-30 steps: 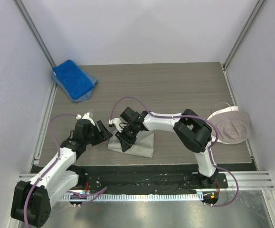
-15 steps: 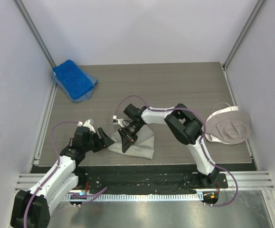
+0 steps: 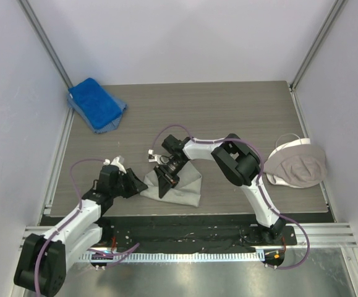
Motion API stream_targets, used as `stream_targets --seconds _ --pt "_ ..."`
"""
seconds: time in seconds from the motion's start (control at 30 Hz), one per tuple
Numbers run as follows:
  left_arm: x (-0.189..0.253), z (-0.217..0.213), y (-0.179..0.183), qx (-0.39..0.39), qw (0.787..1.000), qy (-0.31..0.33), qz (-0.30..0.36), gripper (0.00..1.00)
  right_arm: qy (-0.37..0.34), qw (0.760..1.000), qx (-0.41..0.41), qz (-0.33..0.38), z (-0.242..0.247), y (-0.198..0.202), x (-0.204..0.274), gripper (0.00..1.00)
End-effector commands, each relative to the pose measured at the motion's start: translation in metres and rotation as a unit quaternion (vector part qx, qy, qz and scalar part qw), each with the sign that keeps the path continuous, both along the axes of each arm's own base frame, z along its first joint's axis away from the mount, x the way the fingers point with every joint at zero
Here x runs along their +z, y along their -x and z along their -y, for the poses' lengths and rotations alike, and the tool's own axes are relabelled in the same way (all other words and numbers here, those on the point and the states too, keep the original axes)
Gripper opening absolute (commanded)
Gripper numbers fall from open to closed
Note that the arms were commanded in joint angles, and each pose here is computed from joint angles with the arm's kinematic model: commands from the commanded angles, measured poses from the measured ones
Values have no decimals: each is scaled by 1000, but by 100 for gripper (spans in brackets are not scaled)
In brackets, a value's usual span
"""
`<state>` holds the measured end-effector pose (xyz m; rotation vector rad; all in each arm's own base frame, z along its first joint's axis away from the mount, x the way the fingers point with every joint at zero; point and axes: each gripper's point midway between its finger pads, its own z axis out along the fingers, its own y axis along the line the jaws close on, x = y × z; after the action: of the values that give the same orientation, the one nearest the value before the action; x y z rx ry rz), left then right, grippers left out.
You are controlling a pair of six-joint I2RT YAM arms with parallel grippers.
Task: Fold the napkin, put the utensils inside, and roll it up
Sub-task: Roll the napkin with the utensil
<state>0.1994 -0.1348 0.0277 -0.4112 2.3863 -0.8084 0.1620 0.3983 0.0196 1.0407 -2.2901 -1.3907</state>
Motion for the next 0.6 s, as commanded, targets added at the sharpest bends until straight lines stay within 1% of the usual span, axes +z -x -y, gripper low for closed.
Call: stream_targets --seconds 0.0,0.03,0.07,0.1,0.17,0.2,0.23,0.27,0.33,0.37,0.4,0.43,0.47,0.5,0.53,0.57 --pt "1 -1 -11 5 1000 -9 2 32 62 996 -21 67 8 -21 -23 38" --pt "-1 -2 -12 6 1000 -12 -3 30 55 995 -24 79 6 -24 -11 42" --pt "-3 -2 -11 7 1000 -16 -13 28 59 994 -29 92 6 -28 -8 49" --pt "-4 -3 -11 8 1000 -17 -16 27 56 992 -33 106 4 -32 0 53" --pt "-5 -3 -11 10 999 -20 -23 21 49 987 -44 147 3 -42 22 60" --pt "-7 -3 -10 9 999 -21 -29 20 48 984 -47 164 4 -44 29 67" --pt "-8 -3 -10 9 999 -21 -31 20 43 980 -52 185 3 -49 36 70" --pt "-7 -2 -11 8 999 -21 -32 19 34 971 -61 227 4 -56 54 71" --pt "-8 -3 -10 6 999 -24 -39 19 24 959 -56 275 4 -53 66 75" --pt "-8 -3 -10 6 999 -26 -42 19 28 940 -66 335 8 -63 80 76" --pt "-8 -3 -9 5 999 -26 -44 19 40 931 -67 355 14 -57 76 77" --pt "-8 -3 -9 4 999 -27 -46 19 26 912 -60 405 6 -55 81 78" --pt "-7 -3 -10 4 999 -28 -44 19 28 897 -60 437 7 -52 82 79" --pt "-7 -3 -9 4 998 -29 -48 19 52 867 -69 491 22 -58 81 79" --pt "-7 -3 -9 4 998 -30 -50 20 45 847 -79 523 19 -62 85 80" --pt "-6 -4 -10 3 998 -32 -49 20 33 836 -62 545 13 -46 86 80"
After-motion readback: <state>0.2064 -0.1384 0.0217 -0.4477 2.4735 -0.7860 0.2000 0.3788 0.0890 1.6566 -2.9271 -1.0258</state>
